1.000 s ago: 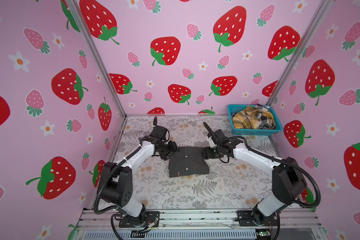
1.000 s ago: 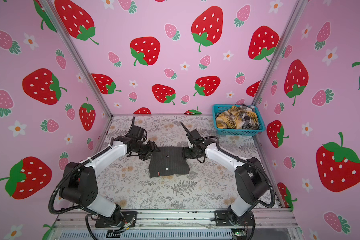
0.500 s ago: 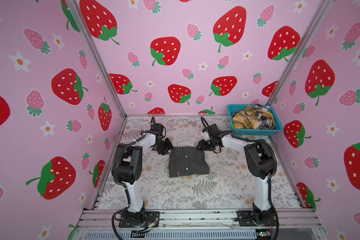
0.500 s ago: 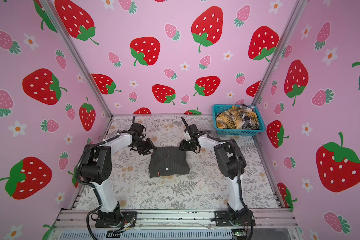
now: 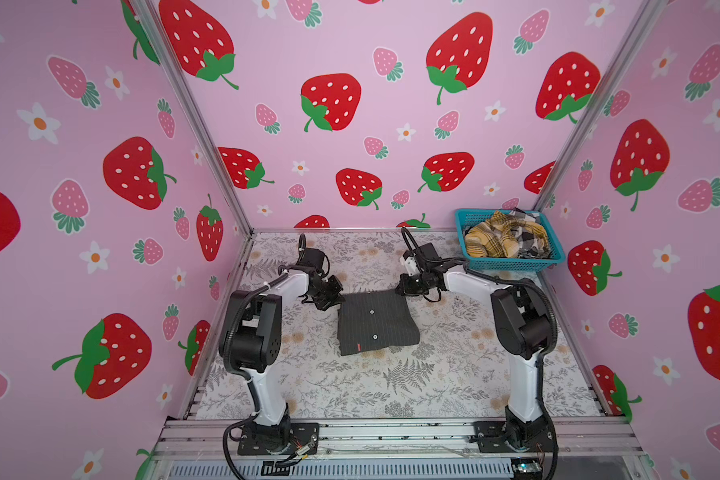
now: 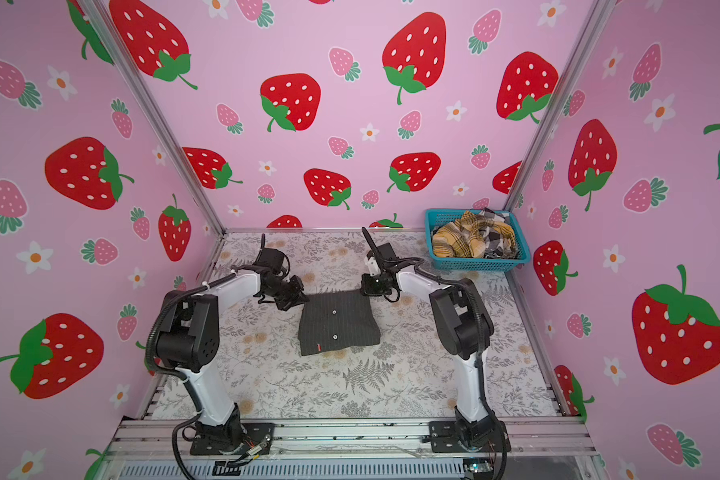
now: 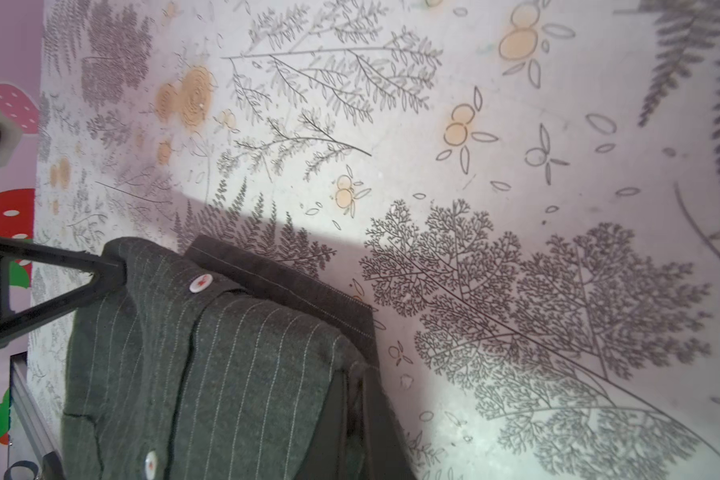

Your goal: Fold and stack the long sleeve shirts

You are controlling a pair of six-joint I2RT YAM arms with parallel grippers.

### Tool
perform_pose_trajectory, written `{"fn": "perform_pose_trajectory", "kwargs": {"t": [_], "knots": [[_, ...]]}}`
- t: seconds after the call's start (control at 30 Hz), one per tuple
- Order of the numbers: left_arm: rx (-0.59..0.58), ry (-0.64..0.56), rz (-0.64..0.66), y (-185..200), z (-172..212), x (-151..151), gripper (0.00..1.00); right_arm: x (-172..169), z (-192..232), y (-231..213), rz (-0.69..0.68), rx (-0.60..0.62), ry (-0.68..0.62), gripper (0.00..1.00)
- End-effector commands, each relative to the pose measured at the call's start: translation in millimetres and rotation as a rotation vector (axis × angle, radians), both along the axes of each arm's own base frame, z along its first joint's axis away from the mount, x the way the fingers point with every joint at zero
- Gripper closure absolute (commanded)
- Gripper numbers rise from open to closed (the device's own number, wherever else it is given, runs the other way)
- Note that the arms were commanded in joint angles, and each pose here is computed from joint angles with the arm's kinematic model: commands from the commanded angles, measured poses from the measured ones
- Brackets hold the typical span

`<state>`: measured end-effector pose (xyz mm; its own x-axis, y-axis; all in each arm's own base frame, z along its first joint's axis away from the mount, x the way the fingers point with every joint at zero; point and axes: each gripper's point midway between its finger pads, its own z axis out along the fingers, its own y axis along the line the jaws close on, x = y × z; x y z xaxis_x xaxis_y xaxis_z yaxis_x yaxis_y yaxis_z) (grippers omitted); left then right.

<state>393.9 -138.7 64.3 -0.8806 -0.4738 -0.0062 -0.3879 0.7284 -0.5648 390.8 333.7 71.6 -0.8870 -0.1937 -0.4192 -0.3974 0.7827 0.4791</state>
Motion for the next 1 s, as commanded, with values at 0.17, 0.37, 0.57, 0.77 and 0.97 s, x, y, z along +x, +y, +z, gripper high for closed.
{"fn": "perform_pose_trajectory", "kwargs": {"t": [0.17, 0.37, 0.57, 0.77, 0.97], "knots": [[0.005, 0.012, 0.037, 9.5, -13.5, 6.3, 0.9, 9.3, -3.3, 5.6, -0.019, -0.009, -0.001, 0.92], [0.017, 0.063, 0.058, 14.7, -33.4, -3.6, 0.53, 15.1, -16.0, 4.6, -0.028, -0.038, 0.007, 0.56], [0.0, -0.046, 0.043, 13.4, 22.9, 2.0, 0.35, 16.2, 4.5, -10.1, -0.056, -0.104, -0.037, 0.41], [0.009, -0.143, 0.025, 16.2, 89.3, -8.2, 0.48, -11.4, 41.6, -33.1, -0.076, -0.164, -0.119, 0.37], [-0.087, -0.102, -0.069, -25.6, 83.9, -50.5, 0.83, -73.2, 46.2, -28.9, -0.01, -0.124, -0.109, 0.7]]}}
